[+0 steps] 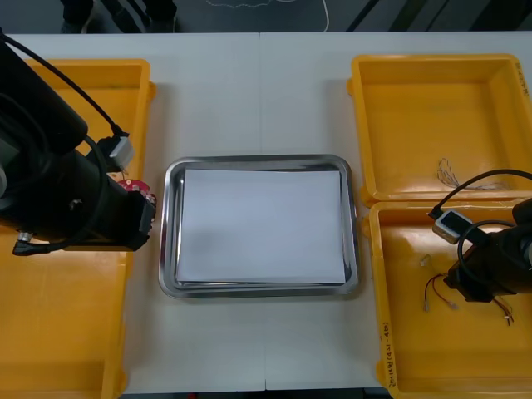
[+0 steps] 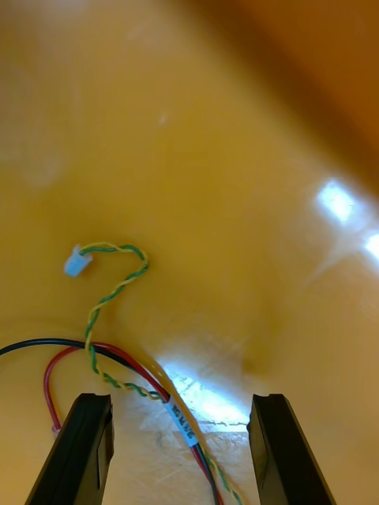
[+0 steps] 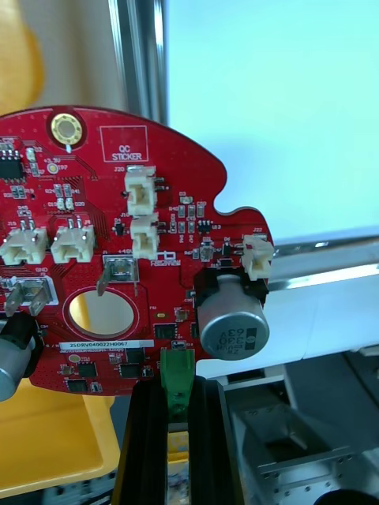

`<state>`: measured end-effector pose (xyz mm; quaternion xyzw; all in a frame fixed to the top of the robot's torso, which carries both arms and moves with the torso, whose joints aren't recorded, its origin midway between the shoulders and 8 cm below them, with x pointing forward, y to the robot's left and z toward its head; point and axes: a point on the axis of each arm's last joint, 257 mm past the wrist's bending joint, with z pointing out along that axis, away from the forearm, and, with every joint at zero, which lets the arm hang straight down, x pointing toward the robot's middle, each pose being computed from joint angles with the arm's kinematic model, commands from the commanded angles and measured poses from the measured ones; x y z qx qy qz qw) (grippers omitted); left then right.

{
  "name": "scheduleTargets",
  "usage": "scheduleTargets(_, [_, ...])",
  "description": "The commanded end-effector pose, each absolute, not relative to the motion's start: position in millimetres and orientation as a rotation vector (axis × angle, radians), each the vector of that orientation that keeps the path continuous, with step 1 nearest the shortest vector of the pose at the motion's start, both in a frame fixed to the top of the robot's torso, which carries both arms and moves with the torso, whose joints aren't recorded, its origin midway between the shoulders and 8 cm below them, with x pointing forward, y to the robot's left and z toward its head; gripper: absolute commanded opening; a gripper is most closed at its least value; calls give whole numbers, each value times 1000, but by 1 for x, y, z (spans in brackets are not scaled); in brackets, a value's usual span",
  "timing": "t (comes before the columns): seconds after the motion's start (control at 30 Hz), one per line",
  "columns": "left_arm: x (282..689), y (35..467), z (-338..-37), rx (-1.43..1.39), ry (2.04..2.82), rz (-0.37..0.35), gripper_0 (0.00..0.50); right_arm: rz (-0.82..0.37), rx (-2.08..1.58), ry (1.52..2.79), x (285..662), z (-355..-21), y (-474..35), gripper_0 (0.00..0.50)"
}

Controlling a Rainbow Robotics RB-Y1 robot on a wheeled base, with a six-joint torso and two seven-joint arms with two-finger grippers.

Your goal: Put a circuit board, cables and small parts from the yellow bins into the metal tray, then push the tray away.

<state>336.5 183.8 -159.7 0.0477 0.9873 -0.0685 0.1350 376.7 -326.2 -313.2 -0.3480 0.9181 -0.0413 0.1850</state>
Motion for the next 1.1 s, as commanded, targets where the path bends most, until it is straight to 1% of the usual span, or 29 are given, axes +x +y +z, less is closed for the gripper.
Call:
scheduleTargets(0.03, [337, 173, -152, 158, 2861, -115, 0, -184, -1069, 2567, 377, -311, -338, 500])
scheduleTargets(0.17, [340, 156, -160, 196, 2878, -92, 0, -185, -1082, 2574, 374, -316, -338, 500])
scheduleTargets(0.33, [350, 138, -172, 216, 2860, -85, 0, -220, -1097, 2568, 375, -319, -341, 500])
scheduleTargets(0.43, [356, 122, -184, 282, 2846, -75, 0, -221, -1095, 2568, 376, -323, -342, 500])
scheduleTargets(0.57, [361, 107, -194, 287, 2846, -76, 0, -212, -1099, 2566, 376, -328, -341, 500])
scheduleTargets(0.77, [364, 91, -215, 290, 2872, -49, 0, -218, -1106, 2560, 377, -331, -341, 500])
scheduleTargets(0.97, [364, 87, -229, 275, 2907, -27, 0, -219, -1103, 2564, 376, -332, -342, 500])
scheduleTargets(1.0, [364, 87, -231, 275, 2912, -25, 0, -218, -1105, 2565, 376, -333, -342, 436])
scheduleTargets(1.03, [363, 88, -234, 269, 2926, -19, 0, -219, -1102, 2566, 376, -332, -343, 303])
scheduleTargets(1.07, [362, 87, -235, 270, 2931, -20, 0, -217, -1100, 2568, 376, -333, -342, 255])
scheduleTargets(1.1, [362, 88, -238, 268, 2938, -13, 0, -218, -1096, 2569, 376, -333, -342, 169])
